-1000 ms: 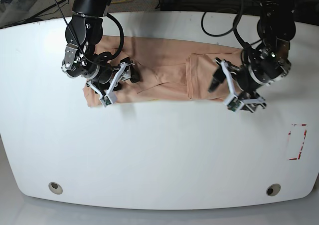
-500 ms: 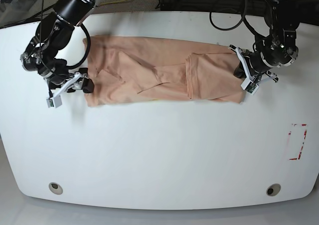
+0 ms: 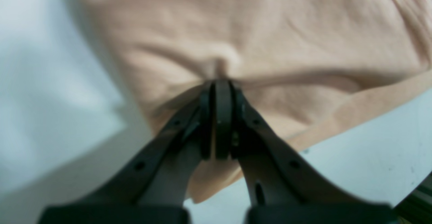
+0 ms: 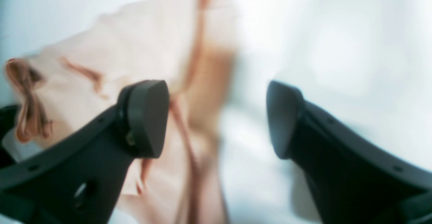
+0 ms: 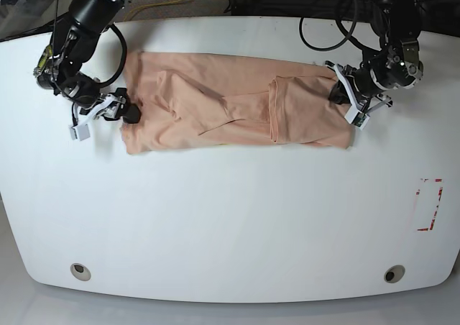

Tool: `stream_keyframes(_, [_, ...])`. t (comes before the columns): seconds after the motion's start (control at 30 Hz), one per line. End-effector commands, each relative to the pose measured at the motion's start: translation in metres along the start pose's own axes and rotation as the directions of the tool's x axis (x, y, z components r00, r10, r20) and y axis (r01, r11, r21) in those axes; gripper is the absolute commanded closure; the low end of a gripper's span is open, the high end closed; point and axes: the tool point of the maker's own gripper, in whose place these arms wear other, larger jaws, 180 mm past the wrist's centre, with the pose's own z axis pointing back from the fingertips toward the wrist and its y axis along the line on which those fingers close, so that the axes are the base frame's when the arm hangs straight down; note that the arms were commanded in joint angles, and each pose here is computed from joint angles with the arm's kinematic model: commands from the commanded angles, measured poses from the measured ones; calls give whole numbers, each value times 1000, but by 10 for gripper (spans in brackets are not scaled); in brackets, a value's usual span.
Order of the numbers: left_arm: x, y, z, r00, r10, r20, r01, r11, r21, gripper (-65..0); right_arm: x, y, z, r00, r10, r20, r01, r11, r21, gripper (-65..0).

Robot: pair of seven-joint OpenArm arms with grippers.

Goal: Fold the T-shirt properly
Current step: 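Release the right gripper and regrasp the strip's other end, then fold the strip end over toward the left gripper with the right gripper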

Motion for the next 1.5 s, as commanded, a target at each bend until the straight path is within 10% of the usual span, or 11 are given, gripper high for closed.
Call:
stream_keyframes(0.0, [11,4,4,999,-16,34,16,1000,5,0,-2,18,-8,999,44,-30,-44,999,17,-438])
stream_keyframes(0.33, [16,-9,-1,999,-17,48,18,1000,-23,0,-9,65,-29,985,160,-67,-154,985,83,-396])
stream_keyframes(0.53, [31,-45,-19,996,-72,58,78,991,-111,0,25,49,-17,977,212,-7,-211,977,32,0])
stream_keyframes(1.0, [94,-144,-64,986,-112,119,143,945,-295,0,121,25,38,889,457,-9,-454,881,-131,0])
stream_keyframes(1.47, [96,-193,-90,995,-66,78,93,908,-409,0,117,104,15,802,596,43,-597,803,9,0])
